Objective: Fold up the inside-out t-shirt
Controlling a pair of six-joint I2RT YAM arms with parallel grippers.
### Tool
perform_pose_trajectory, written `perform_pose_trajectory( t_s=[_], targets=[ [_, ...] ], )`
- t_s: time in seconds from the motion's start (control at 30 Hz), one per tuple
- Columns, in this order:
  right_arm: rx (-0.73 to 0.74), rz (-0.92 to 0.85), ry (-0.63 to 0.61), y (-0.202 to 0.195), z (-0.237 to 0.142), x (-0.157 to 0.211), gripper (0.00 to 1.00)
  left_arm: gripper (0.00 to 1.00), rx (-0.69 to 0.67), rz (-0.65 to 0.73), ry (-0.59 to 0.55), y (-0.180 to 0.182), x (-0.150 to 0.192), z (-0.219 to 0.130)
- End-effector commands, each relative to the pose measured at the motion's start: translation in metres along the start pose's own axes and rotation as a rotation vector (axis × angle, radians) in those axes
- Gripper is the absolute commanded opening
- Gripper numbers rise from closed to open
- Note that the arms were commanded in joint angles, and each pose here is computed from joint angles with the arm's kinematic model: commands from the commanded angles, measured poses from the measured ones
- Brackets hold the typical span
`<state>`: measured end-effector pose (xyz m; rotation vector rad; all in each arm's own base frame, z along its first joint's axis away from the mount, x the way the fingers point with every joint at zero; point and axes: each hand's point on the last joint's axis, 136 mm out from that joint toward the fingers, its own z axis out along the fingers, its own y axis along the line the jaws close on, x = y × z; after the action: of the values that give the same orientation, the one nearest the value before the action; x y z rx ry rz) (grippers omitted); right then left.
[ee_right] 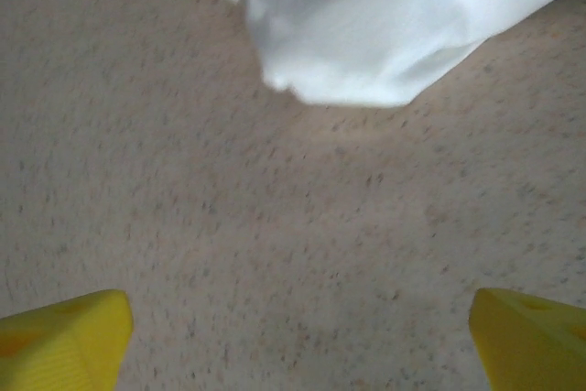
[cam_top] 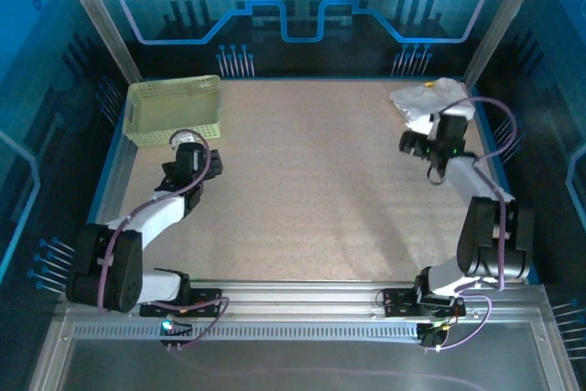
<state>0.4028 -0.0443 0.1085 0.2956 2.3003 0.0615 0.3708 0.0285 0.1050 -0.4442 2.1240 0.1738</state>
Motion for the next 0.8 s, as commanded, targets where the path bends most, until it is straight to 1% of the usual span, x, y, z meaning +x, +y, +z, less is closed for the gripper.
perform_pose_trajectory(
  t_s=[0.0, 0.03, 0.07, 0.17, 0.27, 0.3, 0.33, 0.4, 0.43, 0.5, 0.6, 0.67, 0.73, 0.77],
  targets=[
    [-0.065, -0.132, -0.302, 0.031, -0.015, -0.033, 0.99, 0.99, 0.095, 0.044, -0.078, -0.012, -0.009, 0.015],
    [-0.077, -0.165, -0.309, 0.038, -0.018, -0.031, 0.99, 0.99, 0.107, 0.062, -0.096, -0.013, -0.007, 0.017],
    [-0.086, -0.195, -0.311, 0.044, -0.020, -0.029, 1.00, 0.99, 0.125, 0.073, -0.088, -0.016, -0.006, 0.016],
    [-0.162, -0.272, -0.309, 0.063, -0.025, -0.020, 1.00, 0.99, 0.183, 0.112, -0.145, -0.026, -0.011, 0.013],
    [-0.182, -0.319, -0.291, 0.068, -0.026, 0.011, 1.00, 0.99, 0.207, 0.145, -0.196, -0.029, -0.014, 0.009],
    [-0.171, -0.318, -0.308, 0.063, -0.025, 0.021, 1.00, 0.99, 0.227, 0.144, -0.224, -0.031, -0.014, 0.008],
    [-0.157, -0.308, -0.350, 0.060, -0.027, 0.022, 1.00, 0.99, 0.252, 0.137, -0.251, -0.033, -0.012, 0.009],
    [-0.174, -0.294, -0.415, 0.060, -0.039, 0.015, 1.00, 0.99, 0.331, 0.174, -0.284, -0.044, 0.003, 0.012],
    [-0.206, -0.295, -0.419, 0.063, -0.040, 0.016, 1.00, 0.99, 0.339, 0.177, -0.279, -0.045, 0.006, 0.010],
    [-0.218, -0.304, -0.430, 0.064, -0.034, 0.023, 1.00, 0.99, 0.355, 0.183, -0.275, -0.048, 0.005, 0.010],
    [-0.226, -0.323, -0.392, 0.069, -0.017, 0.028, 1.00, 0.99, 0.351, 0.172, -0.260, -0.046, 0.005, 0.013],
    [-0.206, -0.329, -0.383, 0.070, -0.005, 0.032, 1.00, 0.99, 0.328, 0.154, -0.251, -0.041, 0.003, 0.016],
    [-0.140, -0.320, -0.336, 0.064, 0.002, 0.031, 1.00, 0.99, 0.315, 0.145, -0.247, -0.039, 0.002, 0.017],
    [-0.125, -0.320, -0.356, 0.064, 0.002, 0.029, 1.00, 0.99, 0.316, 0.145, -0.247, -0.039, 0.002, 0.017]
  ],
)
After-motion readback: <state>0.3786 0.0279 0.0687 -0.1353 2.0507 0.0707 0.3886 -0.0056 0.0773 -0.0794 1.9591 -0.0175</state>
